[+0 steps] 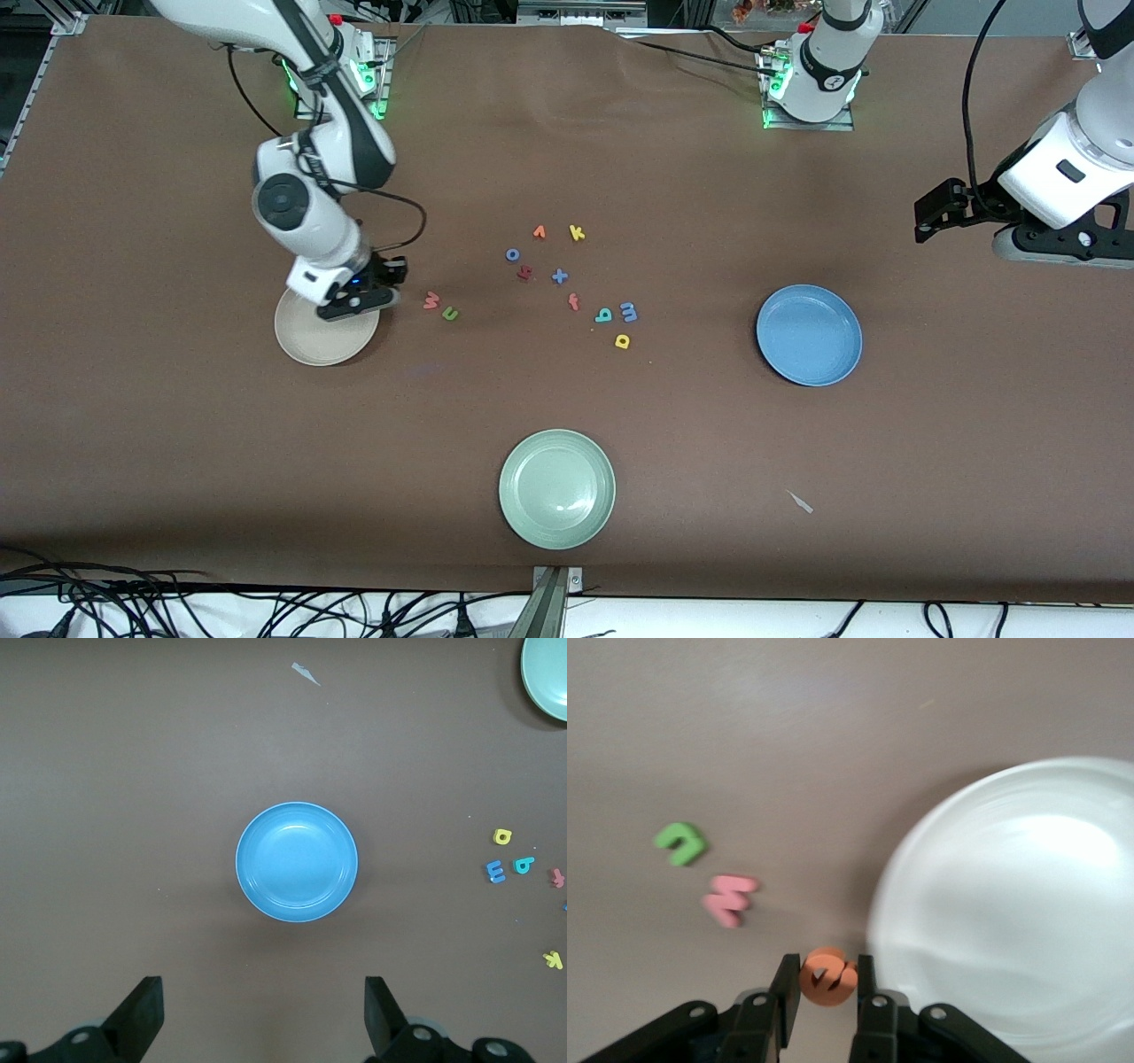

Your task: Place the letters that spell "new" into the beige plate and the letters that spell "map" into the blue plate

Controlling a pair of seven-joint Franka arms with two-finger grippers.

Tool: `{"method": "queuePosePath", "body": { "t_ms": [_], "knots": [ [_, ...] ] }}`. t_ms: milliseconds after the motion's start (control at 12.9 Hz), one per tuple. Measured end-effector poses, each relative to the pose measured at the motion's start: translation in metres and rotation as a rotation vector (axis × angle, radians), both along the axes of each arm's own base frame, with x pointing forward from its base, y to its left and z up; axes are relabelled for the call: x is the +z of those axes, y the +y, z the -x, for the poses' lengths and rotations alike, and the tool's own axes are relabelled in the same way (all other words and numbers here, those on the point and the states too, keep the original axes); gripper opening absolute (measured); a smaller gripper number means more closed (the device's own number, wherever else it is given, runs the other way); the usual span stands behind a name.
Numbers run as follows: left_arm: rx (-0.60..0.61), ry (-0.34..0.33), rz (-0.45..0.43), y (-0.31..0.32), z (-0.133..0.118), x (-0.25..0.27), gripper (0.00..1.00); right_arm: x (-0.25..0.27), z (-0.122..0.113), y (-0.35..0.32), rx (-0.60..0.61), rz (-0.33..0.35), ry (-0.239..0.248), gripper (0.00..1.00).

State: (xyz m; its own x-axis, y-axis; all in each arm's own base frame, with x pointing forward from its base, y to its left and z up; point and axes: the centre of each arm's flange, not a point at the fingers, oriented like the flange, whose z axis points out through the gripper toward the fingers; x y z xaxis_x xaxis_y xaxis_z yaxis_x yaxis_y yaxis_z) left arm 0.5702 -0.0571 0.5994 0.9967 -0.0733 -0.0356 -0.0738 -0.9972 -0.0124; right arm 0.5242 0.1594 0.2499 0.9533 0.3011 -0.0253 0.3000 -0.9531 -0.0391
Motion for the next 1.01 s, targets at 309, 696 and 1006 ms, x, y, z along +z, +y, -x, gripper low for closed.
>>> {"method": "queuePosePath", "body": {
  "t_ms": [309, 696, 1006],
  "knots": [
    [-0.037, 0.056, 0.001, -0.021, -0.011, -0.032, 1.00, 0.001, -0.014, -0.060, 0.049, -0.003, -0.001, 0.44],
    [-0.152, 0.142, 0.002, -0.093, -0.030, -0.105, 1.00, 0.008, -0.006, 0.017, -0.027, -0.033, -0.003, 0.76],
    [-0.208, 0.129, 0.060, -0.157, -0.057, -0.181, 1.00, -0.015, 0.008, 0.100, -0.035, -0.007, 0.013, 0.76]
  ]
}}
